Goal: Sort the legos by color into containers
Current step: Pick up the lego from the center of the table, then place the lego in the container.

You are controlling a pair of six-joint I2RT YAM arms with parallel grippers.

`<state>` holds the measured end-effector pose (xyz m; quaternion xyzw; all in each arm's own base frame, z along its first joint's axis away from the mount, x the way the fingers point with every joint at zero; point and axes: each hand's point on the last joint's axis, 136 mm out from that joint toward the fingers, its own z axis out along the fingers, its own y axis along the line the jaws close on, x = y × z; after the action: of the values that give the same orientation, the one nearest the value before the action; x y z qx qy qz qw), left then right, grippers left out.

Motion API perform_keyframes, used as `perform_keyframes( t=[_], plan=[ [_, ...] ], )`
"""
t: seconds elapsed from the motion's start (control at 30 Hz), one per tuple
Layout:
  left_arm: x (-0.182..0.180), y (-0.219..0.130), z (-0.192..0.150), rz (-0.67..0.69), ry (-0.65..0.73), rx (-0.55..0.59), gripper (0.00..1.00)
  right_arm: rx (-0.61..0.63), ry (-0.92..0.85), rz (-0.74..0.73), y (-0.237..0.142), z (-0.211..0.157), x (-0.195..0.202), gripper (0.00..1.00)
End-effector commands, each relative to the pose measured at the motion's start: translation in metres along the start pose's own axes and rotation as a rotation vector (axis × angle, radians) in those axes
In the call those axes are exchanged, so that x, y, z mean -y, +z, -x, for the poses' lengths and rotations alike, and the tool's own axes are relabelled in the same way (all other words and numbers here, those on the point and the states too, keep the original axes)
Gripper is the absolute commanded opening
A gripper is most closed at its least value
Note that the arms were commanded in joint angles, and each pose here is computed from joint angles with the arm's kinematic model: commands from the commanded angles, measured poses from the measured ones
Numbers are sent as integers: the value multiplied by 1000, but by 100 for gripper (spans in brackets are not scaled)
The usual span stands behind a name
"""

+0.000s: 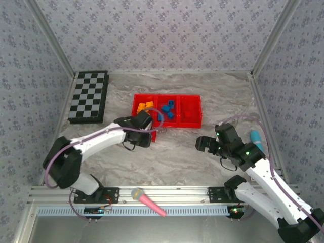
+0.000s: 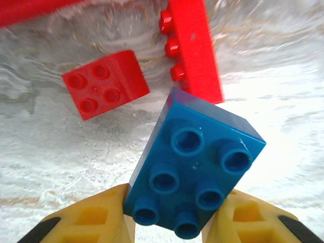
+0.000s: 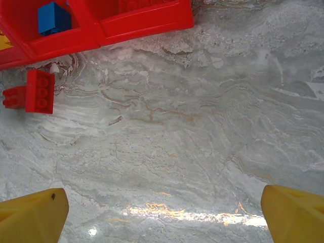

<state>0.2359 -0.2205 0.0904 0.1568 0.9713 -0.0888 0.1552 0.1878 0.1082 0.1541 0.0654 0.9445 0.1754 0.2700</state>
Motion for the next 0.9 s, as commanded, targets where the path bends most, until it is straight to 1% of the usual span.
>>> perform_keyframes(
  t=[0.0,0.17,0.27,0.37,0.43,0.53,0.6,0.7,0.73,0.77,0.8,0.87],
  plan=[
    [1,-29,5,-18,-19,56,23,29,2,-2,-4,9,-4,100],
    [4,-51,35,-25,-21,145,24,33,-4,2,-3,14,-8,100],
    [9,-55,70,-25,-18,194,24,34,-7,4,-3,16,-10,100],
    [22,-50,108,-36,-11,218,24,28,-12,5,-2,17,-11,100],
    [31,-40,134,-29,-10,215,24,27,-11,0,-3,16,-10,100],
    [38,-19,165,-8,-32,177,23,30,-16,-11,-7,14,-6,100],
    [38,-3,180,8,-66,147,23,25,-10,-15,-10,11,-3,100],
    [37,20,193,20,-104,109,23,14,-18,-19,-15,3,3,100],
    [37,28,194,21,-111,95,24,18,-22,-26,-18,2,5,100],
    [40,27,201,7,-115,109,26,25,-23,-31,-21,2,8,100],
    [42,31,202,2,-116,105,30,29,-26,-40,-23,2,11,100],
    [47,34,202,-26,-110,100,48,34,-21,-47,-26,1,14,100]
  ],
)
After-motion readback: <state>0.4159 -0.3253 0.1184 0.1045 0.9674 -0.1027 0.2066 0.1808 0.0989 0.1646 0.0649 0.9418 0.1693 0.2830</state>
